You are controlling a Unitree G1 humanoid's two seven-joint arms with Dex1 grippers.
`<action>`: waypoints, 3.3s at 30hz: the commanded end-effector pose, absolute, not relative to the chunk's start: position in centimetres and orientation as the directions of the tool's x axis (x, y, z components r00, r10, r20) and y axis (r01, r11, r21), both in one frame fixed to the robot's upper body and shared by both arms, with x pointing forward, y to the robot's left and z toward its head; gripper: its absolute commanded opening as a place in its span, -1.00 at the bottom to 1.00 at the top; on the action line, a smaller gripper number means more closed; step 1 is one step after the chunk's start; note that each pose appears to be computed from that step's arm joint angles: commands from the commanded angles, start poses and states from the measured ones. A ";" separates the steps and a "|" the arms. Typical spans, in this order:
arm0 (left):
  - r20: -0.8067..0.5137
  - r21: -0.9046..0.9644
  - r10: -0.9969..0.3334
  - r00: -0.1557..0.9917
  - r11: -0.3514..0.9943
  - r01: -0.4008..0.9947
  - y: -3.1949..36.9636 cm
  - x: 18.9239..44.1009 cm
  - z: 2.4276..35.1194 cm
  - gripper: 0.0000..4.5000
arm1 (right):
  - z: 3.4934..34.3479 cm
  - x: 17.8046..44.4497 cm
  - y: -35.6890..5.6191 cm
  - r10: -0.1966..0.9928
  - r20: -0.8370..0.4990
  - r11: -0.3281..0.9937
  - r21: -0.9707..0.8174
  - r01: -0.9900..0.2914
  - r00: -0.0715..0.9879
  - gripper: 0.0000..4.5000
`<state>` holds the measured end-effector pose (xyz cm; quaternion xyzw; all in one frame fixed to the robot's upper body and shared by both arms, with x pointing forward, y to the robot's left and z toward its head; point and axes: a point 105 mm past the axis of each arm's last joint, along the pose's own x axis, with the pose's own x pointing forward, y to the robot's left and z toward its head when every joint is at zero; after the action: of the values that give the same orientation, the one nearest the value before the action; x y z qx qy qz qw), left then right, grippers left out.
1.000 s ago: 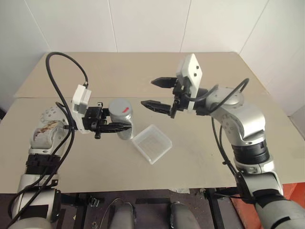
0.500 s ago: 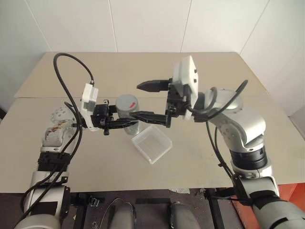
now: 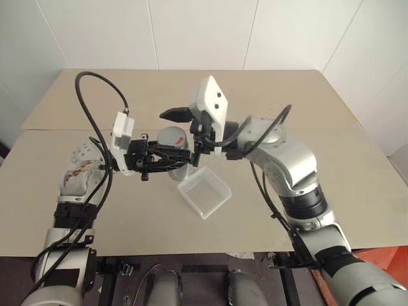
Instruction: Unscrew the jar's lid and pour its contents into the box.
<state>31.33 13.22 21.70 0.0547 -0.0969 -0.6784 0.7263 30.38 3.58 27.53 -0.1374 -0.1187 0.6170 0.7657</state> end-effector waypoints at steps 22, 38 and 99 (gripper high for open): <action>0.039 0.253 -0.998 0.057 0.065 0.965 14.6 30.2 22.7 -0.08 | 28.5 31.4 -2.9 0.966 0.050 0.252 -0.374 -0.893 0.252 0.99; 0.052 0.246 -0.997 0.061 0.072 0.967 14.0 30.6 22.4 -0.08 | 28.3 27.3 -0.6 0.997 0.039 0.076 -0.394 -0.916 0.066 0.99; 0.027 0.251 -0.998 0.048 0.053 0.967 14.4 29.8 22.5 -0.08 | 27.8 30.5 -2.4 0.976 0.054 0.216 -0.368 -0.905 0.211 0.99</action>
<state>30.38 14.45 21.44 0.0732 -0.0772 -0.6767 0.7286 31.18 -1.97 26.34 -0.1219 -0.1069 0.6167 0.7703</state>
